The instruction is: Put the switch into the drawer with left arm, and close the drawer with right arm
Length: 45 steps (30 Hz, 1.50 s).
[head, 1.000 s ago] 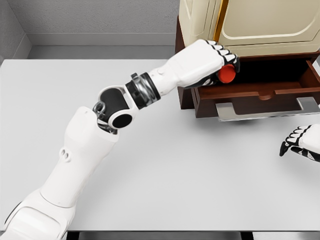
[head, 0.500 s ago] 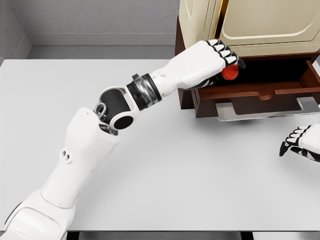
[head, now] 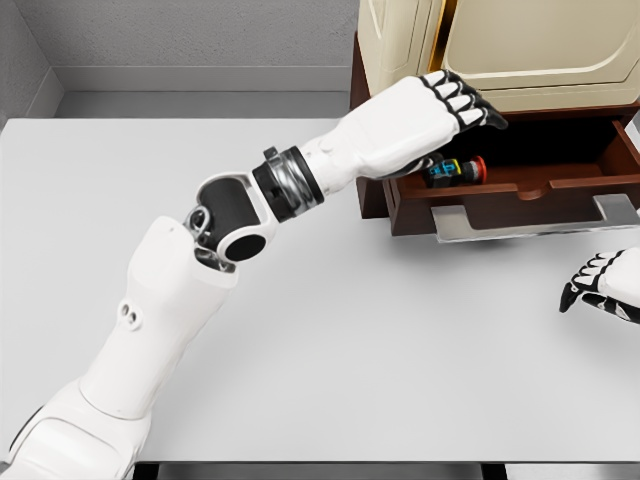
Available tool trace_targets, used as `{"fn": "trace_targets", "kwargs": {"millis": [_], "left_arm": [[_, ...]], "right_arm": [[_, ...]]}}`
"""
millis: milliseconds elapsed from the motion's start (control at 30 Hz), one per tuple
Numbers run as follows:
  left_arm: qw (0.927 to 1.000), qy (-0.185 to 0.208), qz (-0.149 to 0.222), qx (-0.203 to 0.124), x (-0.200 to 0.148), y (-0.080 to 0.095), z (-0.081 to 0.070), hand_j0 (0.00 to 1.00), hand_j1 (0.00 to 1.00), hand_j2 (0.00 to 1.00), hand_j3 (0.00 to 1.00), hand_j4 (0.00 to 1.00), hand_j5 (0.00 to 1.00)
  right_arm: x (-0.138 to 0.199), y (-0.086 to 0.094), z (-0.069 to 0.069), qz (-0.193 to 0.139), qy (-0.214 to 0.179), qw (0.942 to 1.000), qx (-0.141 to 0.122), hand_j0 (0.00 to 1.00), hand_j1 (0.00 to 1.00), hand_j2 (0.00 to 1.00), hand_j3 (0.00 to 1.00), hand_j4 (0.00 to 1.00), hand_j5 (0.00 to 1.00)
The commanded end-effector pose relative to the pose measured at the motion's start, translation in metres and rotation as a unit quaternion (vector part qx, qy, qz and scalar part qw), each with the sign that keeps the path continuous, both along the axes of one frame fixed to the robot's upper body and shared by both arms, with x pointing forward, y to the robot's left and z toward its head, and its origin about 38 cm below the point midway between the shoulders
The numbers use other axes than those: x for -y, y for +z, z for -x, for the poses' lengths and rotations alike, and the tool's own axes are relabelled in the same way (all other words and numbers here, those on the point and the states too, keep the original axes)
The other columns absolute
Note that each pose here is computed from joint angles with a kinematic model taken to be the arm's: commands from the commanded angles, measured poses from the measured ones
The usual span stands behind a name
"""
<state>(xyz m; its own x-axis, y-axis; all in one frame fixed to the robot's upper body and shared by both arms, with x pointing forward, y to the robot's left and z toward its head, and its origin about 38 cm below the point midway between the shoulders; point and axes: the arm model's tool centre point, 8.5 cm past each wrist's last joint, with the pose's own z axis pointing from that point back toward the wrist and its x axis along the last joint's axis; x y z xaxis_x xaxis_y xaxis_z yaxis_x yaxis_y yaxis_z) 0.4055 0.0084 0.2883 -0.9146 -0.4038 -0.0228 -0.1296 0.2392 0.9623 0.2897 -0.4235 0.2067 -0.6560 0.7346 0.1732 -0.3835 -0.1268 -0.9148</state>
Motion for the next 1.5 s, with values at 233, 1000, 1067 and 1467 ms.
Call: {"fn": "trace_targets", "kwargs": {"millis": [233, 1000, 1067, 1467], "left_arm": [[0.9852, -0.029, 0.161, 0.052, -0.129, 0.063, 0.019, 1.00, 1.00, 1.00, 1.00, 1.00, 1.00], [0.9023, 0.314, 0.061, -0.289, -0.423, -0.168, 0.039, 1.00, 1.00, 1.00, 1.00, 1.00, 1.00], [0.9028, 0.313, 0.058, -0.290, -0.423, -0.167, 0.039, 1.00, 1.00, 1.00, 1.00, 1.00, 1.00], [0.9038, 0.308, 0.057, -0.291, -0.422, -0.166, 0.038, 1.00, 1.00, 1.00, 1.00, 1.00, 1.00]], "right_arm": [[0.003, 0.019, -0.007, 0.012, 0.003, 0.9998, 0.016, 0.47, 0.47, 0.47, 0.47, 0.47, 0.47], [0.006, 0.046, -0.021, 0.014, -0.002, 0.9981, 0.060, 0.45, 0.45, 0.45, 0.45, 0.45, 0.45], [0.009, 0.043, -0.021, 0.011, -0.008, 0.9983, 0.058, 0.45, 0.45, 0.45, 0.45, 0.45, 0.45], [-0.005, 0.043, -0.019, 0.001, 0.010, 0.9979, 0.063, 0.46, 0.46, 0.46, 0.46, 0.46, 0.46]]}}
